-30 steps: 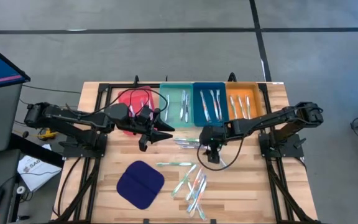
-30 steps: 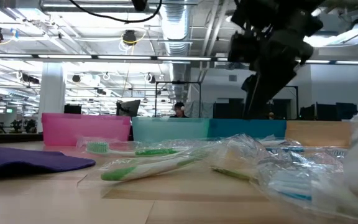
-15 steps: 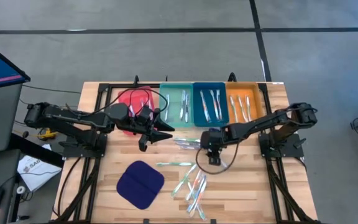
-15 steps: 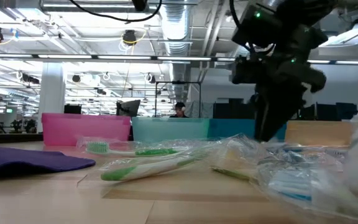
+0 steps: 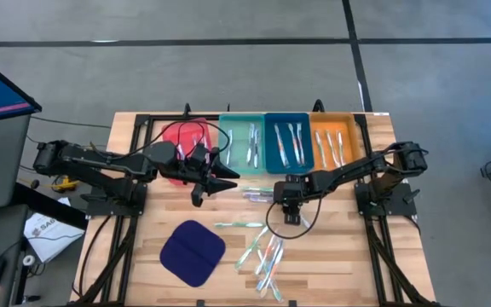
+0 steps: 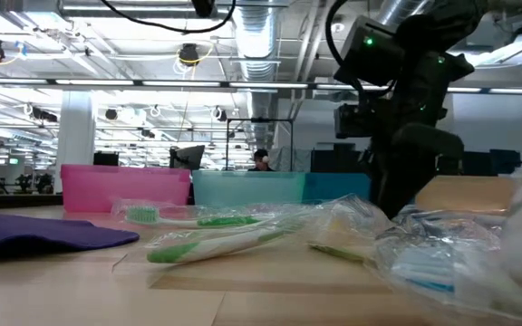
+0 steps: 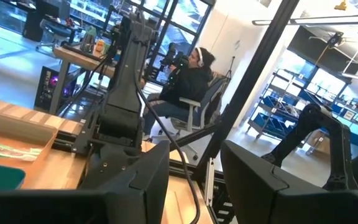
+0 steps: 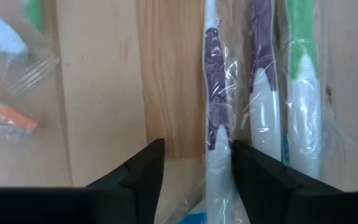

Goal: Pick & Place Toothbrushes
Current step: Put the purple toothbrush into the green bin

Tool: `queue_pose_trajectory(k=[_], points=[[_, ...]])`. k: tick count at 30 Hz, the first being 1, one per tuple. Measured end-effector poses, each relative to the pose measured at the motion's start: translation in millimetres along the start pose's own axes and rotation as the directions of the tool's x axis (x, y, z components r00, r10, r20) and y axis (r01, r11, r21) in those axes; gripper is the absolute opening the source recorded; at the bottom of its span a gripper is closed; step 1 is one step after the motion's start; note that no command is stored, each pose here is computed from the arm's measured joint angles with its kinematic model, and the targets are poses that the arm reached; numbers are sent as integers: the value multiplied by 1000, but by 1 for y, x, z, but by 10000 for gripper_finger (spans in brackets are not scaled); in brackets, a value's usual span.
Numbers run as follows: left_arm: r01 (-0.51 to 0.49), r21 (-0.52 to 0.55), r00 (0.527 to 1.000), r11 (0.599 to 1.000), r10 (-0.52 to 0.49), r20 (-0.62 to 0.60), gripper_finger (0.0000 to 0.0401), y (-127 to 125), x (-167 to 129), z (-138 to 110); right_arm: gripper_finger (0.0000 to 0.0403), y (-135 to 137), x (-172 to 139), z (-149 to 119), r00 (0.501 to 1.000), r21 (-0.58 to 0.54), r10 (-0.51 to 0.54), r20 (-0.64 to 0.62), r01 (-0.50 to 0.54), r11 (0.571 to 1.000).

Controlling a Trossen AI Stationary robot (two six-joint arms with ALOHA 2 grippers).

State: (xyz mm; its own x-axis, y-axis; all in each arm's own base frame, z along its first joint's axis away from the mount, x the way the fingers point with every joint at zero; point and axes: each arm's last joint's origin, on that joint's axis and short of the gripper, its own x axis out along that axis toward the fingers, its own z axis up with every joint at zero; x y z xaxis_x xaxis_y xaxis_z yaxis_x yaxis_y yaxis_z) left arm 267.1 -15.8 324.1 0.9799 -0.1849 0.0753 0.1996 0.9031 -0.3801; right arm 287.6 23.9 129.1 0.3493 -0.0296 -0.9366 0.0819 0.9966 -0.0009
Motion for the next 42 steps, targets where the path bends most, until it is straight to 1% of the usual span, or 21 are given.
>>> queue_pose_trajectory(k=[3, 9, 12, 14, 17, 22, 25, 27, 28, 30, 32, 35, 38, 42], points=[[-1, 0, 1000, 1000, 1, 1, 140, 0, 0, 0, 149, 0, 0, 0, 1000, 1, -2, -5, 2, 1000], [-1, -4, 1000, 1000, 1, 0, 140, 0, 0, 0, 73, 3, 0, 0, 1000, -7, 6, -5, -6, 1000], [-1, -6, 1000, 1000, 1, 0, 140, 0, 0, 0, 35, 5, -3, 3, 1000, -2, 9, -20, -9, 1000], [-1, -7, 1000, 1000, 1, -1, 140, 0, 0, 0, 19, 8, -7, 10, 1000, -4, 13, -16, -13, 1000], [-5, -8, 1000, 1000, 5, -9, 140, 0, 0, -1, 20, 10, -14, 20, 1000, -1, 18, 8, -18, 1000], [-7, -9, 1000, 1000, 7, -14, 140, 1, 0, -1, 42, 12, -25, 38, 998, 61, 27, 63, -31, 998], [-10, -9, 1000, 1000, 10, -7, 140, 0, -2, 0, 30, 13, -33, 48, 996, 92, 38, 84, -46, 995], [-29, -22, 999, 999, 29, 36, 140, 0, -7, 8, 18, 14, -39, 56, 991, 118, 85, 106, -98, 988], [-32, -28, 998, 999, 34, 61, 140, 0, -11, 13, 18, 15, -43, 60, 987, 132, 108, 121, -124, 984], [-44, -31, 993, 999, 47, 112, 140, 1, -21, 25, 19, 15, -52, 71, 976, 169, 149, 159, -176, 970], [-51, -14, 985, 999, 52, 166, 140, 0, -33, 37, 28, 13, -60, 82, 965, 210, 170, 201, -212, 954], [-40, 10, 968, 999, 37, 248, 140, -7, -52, 54, 35, 4, -75, 100, 946, 294, 173, 274, -254, 921], [-7, 28, 951, 1000, -2, 308, 140, -16, -70, 66, 21, -9, -94, 119, 916, 370, 180, 358, -316, 873], [63, 59, 941, 996, -79, 330, 140, -27, -87, 74, 18, -29, -122, 144, 843, 415, 205, 498, -439, 797]])
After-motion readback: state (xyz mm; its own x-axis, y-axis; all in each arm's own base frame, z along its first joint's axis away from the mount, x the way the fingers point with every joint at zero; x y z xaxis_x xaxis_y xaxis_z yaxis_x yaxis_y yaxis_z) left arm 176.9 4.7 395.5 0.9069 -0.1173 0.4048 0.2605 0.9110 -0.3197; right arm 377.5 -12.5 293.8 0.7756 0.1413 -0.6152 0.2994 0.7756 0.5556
